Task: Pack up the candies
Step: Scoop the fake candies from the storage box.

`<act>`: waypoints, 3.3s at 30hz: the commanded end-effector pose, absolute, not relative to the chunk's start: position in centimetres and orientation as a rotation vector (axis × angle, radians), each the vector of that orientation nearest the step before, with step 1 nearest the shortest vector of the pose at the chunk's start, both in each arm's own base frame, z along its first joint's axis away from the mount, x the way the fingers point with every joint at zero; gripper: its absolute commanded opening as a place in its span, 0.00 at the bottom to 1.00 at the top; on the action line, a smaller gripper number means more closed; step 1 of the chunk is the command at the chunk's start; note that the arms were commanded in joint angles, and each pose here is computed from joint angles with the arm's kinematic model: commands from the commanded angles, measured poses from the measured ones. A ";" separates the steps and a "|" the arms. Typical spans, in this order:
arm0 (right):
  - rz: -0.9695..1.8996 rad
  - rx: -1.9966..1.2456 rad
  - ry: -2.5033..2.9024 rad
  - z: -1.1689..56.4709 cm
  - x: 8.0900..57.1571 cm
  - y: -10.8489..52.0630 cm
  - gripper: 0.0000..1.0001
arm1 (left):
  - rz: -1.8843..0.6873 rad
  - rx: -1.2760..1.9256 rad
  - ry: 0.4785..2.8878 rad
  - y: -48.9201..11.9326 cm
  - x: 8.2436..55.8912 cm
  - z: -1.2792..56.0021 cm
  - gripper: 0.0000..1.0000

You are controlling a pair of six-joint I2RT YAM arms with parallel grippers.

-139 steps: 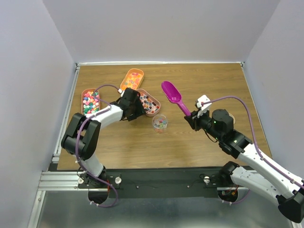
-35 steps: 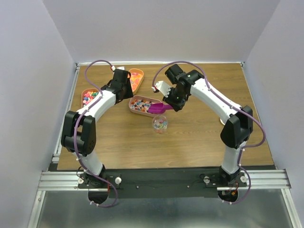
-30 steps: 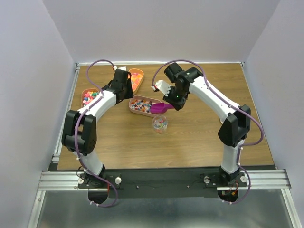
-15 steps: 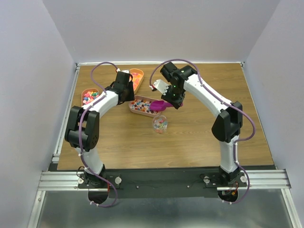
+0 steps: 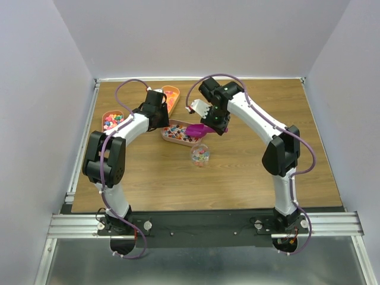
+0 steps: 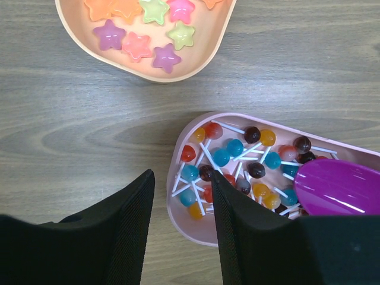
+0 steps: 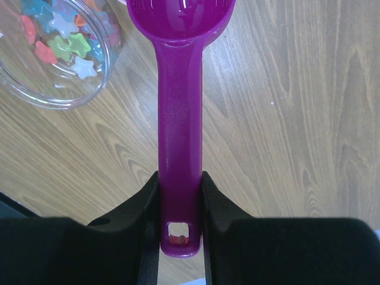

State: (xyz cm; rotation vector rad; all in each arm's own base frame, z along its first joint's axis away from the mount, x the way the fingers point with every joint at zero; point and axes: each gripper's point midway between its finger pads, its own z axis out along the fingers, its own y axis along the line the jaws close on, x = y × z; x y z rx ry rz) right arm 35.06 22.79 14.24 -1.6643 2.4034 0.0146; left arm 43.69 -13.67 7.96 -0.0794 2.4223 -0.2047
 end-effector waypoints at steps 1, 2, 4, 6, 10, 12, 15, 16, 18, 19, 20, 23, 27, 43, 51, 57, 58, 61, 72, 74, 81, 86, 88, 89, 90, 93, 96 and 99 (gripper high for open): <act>-0.066 -1.661 2.360 17.3 34.6 21.2 0.01 | -0.226 -0.085 2.424 -13.9 43.8 7.8 0.50; -0.084 -1.645 2.346 17.9 34.6 21.0 0.01 | -0.221 -0.087 2.423 -13.8 43.8 7.8 0.50; -0.089 -1.617 2.318 18.5 34.9 21.0 0.01 | -0.218 -0.086 2.422 -13.8 43.7 7.8 0.49; -0.066 -1.607 2.289 19.3 34.6 21.2 0.01 | -0.225 -0.090 2.419 -13.8 43.7 7.9 0.49; -0.038 -1.596 2.292 19.2 33.9 21.0 0.01 | -0.252 -0.087 2.439 -14.3 43.3 7.2 0.47; -0.019 -1.593 2.301 18.9 33.5 21.1 0.01 | -0.255 -0.086 2.446 -14.5 43.3 7.0 0.47; 0.007 -1.590 2.323 18.4 32.8 21.1 0.01 | -0.267 -0.078 2.453 -14.8 43.1 6.8 0.46; 0.052 -1.587 2.322 18.5 32.3 21.4 0.01 | -0.275 -0.076 2.456 -15.0 43.0 6.7 0.46; 0.058 -1.576 2.327 18.6 32.1 21.3 0.01 | -0.298 -0.065 2.456 -15.5 42.9 6.6 0.46; 0.055 -1.570 2.331 18.6 32.0 21.2 0.01 | -0.299 -0.065 2.458 -15.6 42.8 6.5 0.45; 0.042 -1.570 2.343 18.4 32.0 21.0 0.01 | -0.355 -0.043 2.463 -16.5 42.6 6.7 0.45; 0.040 -1.576 2.377 17.8 31.8 20.8 0.01 | -0.390 -0.027 2.468 -17.3 42.2 6.5 0.45; 0.046 -1.573 2.383 17.7 32.1 21.1 0.01 | -0.439 0.001 2.470 -18.6 41.8 6.4 0.45; 0.045 -1.611 2.372 17.0 32.7 21.6 0.01 | 0.019 -0.082 2.393 -11.0 43.8 9.1 0.44; 0.059 -1.616 2.363 16.9 33.0 22.0 0.01 | -0.059 0.015 2.464 -12.5 43.7 7.0 0.43; 0.061 -1.620 2.368 16.6 33.1 22.1 0.01 | -0.158 0.042 2.501 -14.0 43.5 5.8 0.40; 0.062 -1.618 2.370 16.7 33.1 22.1 0.01 | -0.161 0.037 2.508 -14.1 43.5 5.6 0.37; 0.064 -1.619 2.371 16.7 33.0 22.1 0.01 | -0.174 0.036 2.515 -14.3 43.5 5.3 0.32; 0.046 -1.599 2.419 16.4 32.5 21.5 0.01 | -0.216 0.020 2.487 -16.8 42.6 6.0 0.10; 0.044 -1.595 2.438 16.4 32.1 21.3 0.01 | -0.228 0.024 2.485 -17.6 42.4 6.0 0.10; -0.024 -1.580 2.469 16.3 32.0 20.2 0.01 | -0.235 -0.029 2.441 -18.0 42.8 7.5 0.10; -0.068 -1.582 2.480 16.2 31.7 19.4 0.01 | -0.173 0.015 2.425 -18.1 42.8 7.8 0.12; -0.103 -1.582 2.482 16.1 31.6 18.8 0.01 | -0.149 0.056 2.427 -18.2 42.7 7.6 0.13; -0.110 -1.589 2.478 16.1 31.6 18.6 0.01 | -0.149 0.083 2.429 -18.7 42.5 7.4 0.13; -0.113 -1.591 2.469 16.2 31.5 18.6 0.01 | -0.143 0.114 2.432 -18.9 42.3 7.1 0.14; -0.118 -1.599 2.455 16.2 31.5 18.4 0.01 | -0.141 0.161 2.437 -19.8 42.2 6.7 0.15; -0.148 -1.605 2.449 16.1 31.6 18.0 0.01 | -0.132 0.185 2.424 -20.1 42.4 7.0 0.16; -0.163 -1.612 2.445 16.0 31.6 17.8 0.01 | -0.134 0.207 2.402 -20.6 42.9 7.6 0.16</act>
